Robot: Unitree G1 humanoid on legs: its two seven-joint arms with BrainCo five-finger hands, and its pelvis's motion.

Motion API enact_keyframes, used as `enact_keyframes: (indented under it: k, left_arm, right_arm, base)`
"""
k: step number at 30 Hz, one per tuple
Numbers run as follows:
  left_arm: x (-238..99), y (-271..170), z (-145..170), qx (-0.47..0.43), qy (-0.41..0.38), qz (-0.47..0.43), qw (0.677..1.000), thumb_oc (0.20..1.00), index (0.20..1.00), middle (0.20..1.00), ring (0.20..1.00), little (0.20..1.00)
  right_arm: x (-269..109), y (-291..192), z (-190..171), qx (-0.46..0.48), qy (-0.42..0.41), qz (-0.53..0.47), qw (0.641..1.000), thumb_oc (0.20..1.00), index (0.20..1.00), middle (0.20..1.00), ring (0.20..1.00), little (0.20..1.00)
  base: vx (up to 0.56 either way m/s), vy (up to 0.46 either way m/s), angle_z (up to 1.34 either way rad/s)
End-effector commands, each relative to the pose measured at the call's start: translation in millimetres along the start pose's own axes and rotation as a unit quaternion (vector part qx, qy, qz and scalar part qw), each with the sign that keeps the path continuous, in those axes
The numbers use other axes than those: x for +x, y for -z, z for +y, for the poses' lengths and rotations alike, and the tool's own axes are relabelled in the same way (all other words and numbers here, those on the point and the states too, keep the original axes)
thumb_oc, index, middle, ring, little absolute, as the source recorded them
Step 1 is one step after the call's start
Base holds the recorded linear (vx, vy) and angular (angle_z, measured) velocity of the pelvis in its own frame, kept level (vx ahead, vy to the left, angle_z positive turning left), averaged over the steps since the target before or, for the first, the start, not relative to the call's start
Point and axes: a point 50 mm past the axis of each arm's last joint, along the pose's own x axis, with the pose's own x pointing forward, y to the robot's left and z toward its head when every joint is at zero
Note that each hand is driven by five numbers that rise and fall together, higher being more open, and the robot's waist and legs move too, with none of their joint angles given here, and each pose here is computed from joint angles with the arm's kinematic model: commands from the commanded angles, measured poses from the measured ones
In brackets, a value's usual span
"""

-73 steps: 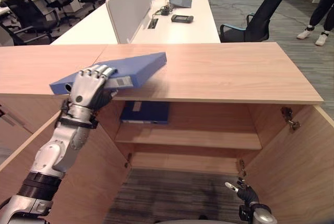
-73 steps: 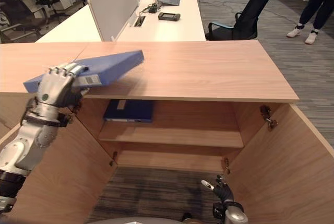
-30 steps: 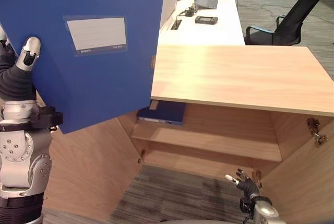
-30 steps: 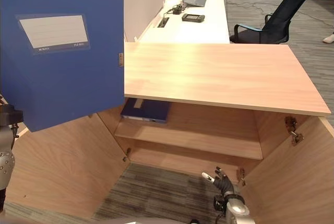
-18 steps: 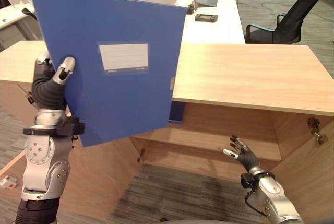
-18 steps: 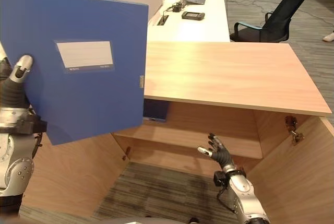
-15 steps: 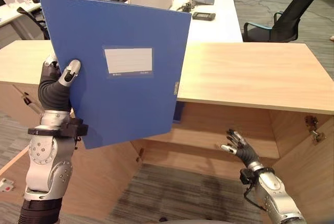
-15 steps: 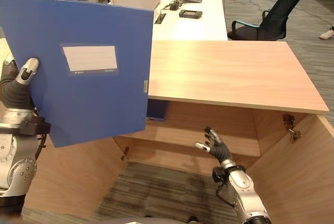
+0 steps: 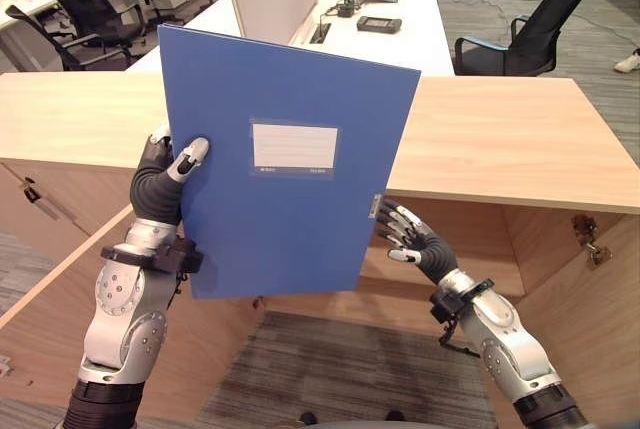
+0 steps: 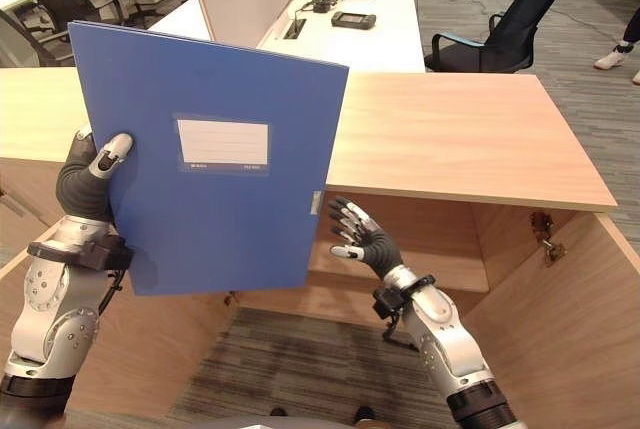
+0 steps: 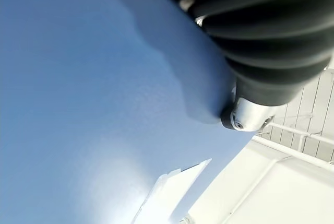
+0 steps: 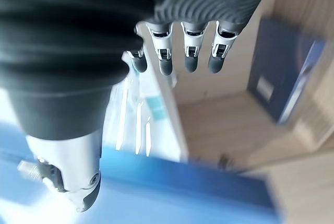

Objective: Put the empty folder in the office cabinet

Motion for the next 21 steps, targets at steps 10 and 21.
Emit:
enact_keyframes:
  k: [10,21]
  left_arm:
    - [21,-12,-17,0.009,0.071,-0.047,0.996,0.2,0.2,0.2,0.2,0.2]
    - [20,5,-26,0.0,0.092,-0.012,0.996,0.2,0.2,0.2,0.2,0.2]
  right_arm:
    - [34,-36,45,0.083,-0.138,-0.095,0.982,1.0,1.0,1.0,1.0,1.0]
    - [47,-47,50,0.073,-0.141,-0.116,0.98,1.0,1.0,1.0,1.0,1.0]
  base:
    - [0.0,0.0,0.0]
    - [0.0,0.0,0.0]
